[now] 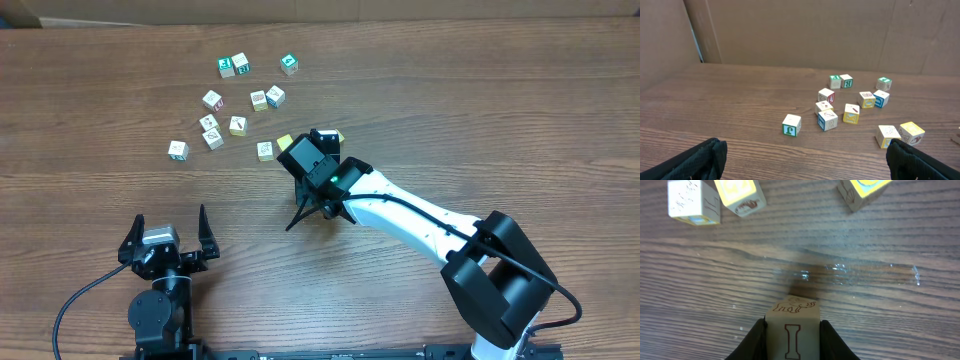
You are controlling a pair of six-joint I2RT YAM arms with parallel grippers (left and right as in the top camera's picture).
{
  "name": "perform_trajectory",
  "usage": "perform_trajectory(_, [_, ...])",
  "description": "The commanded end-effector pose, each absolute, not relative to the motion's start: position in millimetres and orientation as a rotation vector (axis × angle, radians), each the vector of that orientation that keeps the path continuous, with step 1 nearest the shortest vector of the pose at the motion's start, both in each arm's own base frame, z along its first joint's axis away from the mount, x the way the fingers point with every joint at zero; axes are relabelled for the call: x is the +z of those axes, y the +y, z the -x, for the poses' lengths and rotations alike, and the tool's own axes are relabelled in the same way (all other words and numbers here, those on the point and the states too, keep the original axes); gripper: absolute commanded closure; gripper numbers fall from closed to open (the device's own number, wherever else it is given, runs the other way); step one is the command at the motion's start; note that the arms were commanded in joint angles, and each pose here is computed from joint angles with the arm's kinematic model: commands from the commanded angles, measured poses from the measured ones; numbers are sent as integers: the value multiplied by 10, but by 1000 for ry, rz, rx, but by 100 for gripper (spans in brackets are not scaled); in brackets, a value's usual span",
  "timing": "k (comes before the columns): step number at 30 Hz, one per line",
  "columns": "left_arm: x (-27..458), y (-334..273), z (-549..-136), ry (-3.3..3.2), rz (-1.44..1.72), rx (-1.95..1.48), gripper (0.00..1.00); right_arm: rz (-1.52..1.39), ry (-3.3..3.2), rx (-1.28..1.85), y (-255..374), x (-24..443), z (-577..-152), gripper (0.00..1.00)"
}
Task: Form a tower
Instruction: 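Lower the white I block onto the top of the red 3 block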
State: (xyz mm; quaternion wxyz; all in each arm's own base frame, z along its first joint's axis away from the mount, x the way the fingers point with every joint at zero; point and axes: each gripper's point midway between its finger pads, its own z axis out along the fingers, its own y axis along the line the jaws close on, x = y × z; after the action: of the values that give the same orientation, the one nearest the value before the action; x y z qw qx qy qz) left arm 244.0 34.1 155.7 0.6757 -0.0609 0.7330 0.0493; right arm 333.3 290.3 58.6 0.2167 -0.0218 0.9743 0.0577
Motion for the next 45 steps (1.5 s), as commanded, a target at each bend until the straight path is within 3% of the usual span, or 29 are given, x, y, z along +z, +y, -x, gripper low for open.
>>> perform_trajectory(1, [1568, 334, -2439, 1642, 116, 126, 0, 11, 2674, 205, 3007, 715, -3400, 83])
perform_trajectory(7, [1568, 334, -2439, 1642, 116, 126, 0, -99, 2689, 216, 2984, 703, -3378, 86])
perform_trajectory(29, [1568, 334, -2439, 1642, 116, 126, 0, -137, 2706, 188, 2956, 592, -3368, 80])
perform_trajectory(34, [1568, 334, -2439, 1642, 116, 126, 1, -137, 2707, 188, 2956, 592, -3367, 69])
perform_trajectory(38, [1568, 334, -2439, 1642, 116, 126, 0, -137, 2706, 188, 2956, 592, -3368, 49])
perform_trajectory(41, [1568, 334, -2439, 1642, 116, 126, 0, -137, 2707, 188, 2955, 592, -3367, 41])
perform_trajectory(45, [1568, 334, -2439, 1642, 116, 126, 1, -136, 2711, 181, 2951, 564, -3363, 39])
